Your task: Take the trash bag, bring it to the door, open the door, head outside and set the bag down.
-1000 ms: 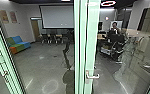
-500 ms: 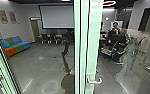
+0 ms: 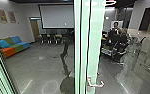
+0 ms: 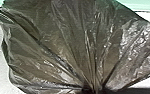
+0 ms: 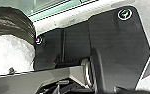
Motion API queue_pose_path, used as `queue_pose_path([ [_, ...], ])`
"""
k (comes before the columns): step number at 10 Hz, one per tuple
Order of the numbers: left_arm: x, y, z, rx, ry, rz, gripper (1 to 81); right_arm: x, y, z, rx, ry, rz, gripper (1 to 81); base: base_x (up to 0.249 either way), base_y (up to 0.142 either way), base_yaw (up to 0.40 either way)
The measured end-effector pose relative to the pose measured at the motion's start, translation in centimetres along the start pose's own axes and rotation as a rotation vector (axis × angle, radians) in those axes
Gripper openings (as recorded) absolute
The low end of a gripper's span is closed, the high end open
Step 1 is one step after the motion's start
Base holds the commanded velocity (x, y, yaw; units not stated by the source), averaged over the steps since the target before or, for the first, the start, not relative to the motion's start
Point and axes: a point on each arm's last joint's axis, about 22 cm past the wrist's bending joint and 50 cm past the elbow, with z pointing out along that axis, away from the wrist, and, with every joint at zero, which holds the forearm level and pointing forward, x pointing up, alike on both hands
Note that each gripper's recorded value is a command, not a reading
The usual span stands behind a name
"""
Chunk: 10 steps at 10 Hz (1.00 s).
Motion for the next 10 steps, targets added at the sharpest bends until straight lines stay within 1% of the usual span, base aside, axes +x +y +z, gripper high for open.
queue_pose_path([
  [2,-1.06,0.1,0.04,-0.002,-0.016,-0.003,1.0,-0.69,0.08,-0.09,-0.002,-0.01,0.003,81.1,0.0,0.0,0.0],
  [7,-0.83,0.09,0.03,-0.002,-0.013,-0.002,1.0,-0.62,0.07,-0.08,-0.002,-0.008,0.003,81.1,0.0,0.0,0.0],
  [10,-0.87,0.1,0.02,-0.002,-0.014,-0.002,1.0,-0.64,0.02,-0.06,-0.001,-0.008,0.003,81.1,0.0,0.0,0.154],
])
